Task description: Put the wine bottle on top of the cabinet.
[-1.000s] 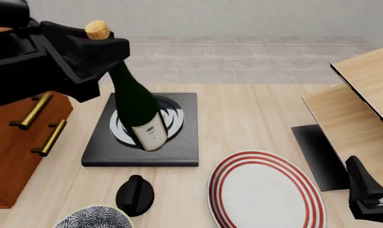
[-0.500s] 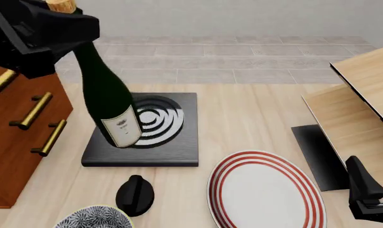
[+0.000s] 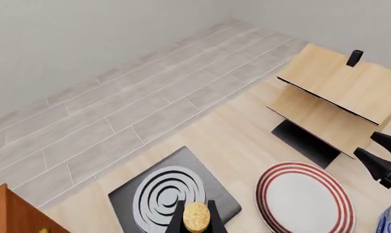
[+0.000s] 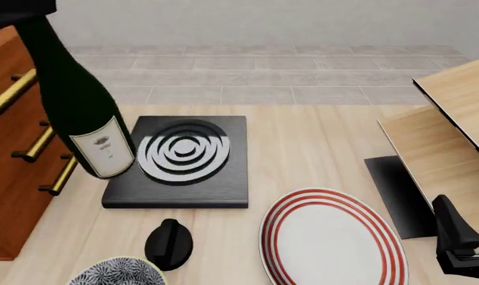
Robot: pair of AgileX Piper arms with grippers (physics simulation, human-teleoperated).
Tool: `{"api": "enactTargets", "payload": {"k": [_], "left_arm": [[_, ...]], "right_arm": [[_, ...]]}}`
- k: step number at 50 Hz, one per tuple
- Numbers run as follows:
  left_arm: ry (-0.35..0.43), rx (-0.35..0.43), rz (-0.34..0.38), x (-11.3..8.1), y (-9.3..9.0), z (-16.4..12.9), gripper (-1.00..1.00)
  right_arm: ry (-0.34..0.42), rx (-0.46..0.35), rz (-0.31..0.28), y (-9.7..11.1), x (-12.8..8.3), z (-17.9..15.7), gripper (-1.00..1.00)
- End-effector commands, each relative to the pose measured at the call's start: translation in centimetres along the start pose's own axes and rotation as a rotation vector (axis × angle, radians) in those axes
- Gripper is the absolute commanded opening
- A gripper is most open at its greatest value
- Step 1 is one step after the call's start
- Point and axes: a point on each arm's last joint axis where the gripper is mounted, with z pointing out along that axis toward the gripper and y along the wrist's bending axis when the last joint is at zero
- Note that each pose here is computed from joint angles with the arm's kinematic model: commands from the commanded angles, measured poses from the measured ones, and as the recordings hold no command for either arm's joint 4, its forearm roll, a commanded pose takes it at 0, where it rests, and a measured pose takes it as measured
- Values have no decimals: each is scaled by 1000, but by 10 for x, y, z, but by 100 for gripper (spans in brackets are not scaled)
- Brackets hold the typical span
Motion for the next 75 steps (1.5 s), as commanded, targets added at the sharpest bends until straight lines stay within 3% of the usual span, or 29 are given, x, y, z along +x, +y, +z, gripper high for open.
{"api": "enactTargets", "payload": {"k": [1,32,54,58,75], "left_arm": [[-5,-65,16,-15,9,-22,-100],[-4,-291,-9,-58,33,-61,-100],[20,-431,-25,-69,45,-73,-100],[7,-473,-31,-80,48,-80,-100],[41,-603,-44,-77,56,-87,-100]], "right_arm": [[0,0,0,0,0,0,100],[0,0,0,0,0,0,100],[0,0,0,0,0,0,100],[0,0,0,0,0,0,100],[0,0,0,0,0,0,100]]}}
